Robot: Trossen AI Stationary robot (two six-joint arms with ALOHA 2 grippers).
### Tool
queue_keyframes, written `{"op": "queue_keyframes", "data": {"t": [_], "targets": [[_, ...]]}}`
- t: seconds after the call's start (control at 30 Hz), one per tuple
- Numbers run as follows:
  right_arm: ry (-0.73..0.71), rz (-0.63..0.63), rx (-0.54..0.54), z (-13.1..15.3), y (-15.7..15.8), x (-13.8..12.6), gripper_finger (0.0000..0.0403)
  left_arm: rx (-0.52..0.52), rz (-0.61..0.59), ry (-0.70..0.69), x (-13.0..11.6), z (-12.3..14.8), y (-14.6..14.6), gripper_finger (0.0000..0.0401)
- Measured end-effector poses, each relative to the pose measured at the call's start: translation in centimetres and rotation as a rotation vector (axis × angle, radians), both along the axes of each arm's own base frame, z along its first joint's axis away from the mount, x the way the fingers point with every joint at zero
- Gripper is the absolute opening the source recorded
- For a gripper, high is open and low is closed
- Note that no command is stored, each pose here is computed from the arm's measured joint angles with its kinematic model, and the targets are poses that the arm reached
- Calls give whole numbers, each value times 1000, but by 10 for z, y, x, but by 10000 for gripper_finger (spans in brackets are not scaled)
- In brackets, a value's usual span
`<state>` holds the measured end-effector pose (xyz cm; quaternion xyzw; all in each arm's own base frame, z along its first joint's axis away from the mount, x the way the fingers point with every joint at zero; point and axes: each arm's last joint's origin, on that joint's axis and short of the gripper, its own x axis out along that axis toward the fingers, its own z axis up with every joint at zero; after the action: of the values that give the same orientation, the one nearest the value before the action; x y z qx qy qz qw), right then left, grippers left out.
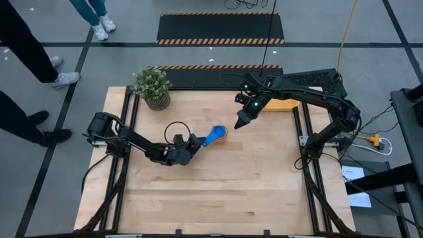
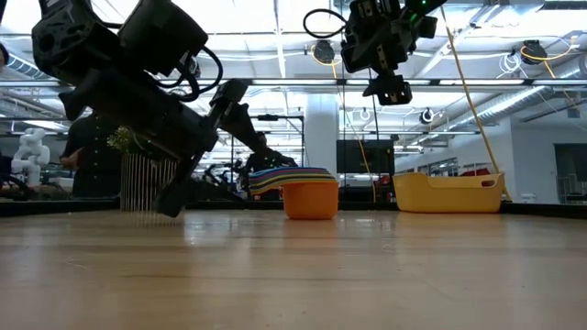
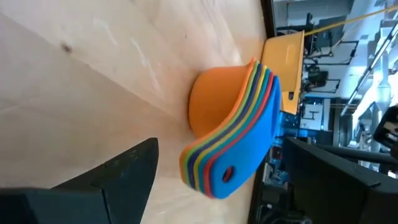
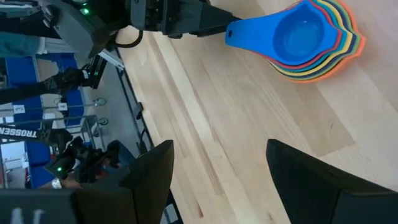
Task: Nest measuring cups in basket
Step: Put the nested measuring cups into the yellow bin
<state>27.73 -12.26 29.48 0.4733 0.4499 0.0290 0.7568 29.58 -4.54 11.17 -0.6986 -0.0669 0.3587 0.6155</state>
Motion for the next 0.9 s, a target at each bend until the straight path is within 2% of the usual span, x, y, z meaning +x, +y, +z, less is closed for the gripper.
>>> {"op": "queue_keyframes", "data": {"t": [0.17, 0.3, 0.5, 0.77, 0.9], "targets": [[-8, 2, -6, 0, 0, 1, 249, -12, 24, -24, 9, -9, 4, 342], [-8, -1, -3, 0, 0, 0, 249, -10, 18, -81, 27, -15, 1, 342], [-10, 10, 23, 1, 0, 0, 249, -2, 3, -84, 47, -21, -5, 342], [-14, 16, 20, 1, 1, 0, 249, 16, 36, -85, 48, -21, -5, 341], [-17, 20, 20, 1, 1, 0, 249, 30, 53, -80, 47, -22, -4, 323]]}}
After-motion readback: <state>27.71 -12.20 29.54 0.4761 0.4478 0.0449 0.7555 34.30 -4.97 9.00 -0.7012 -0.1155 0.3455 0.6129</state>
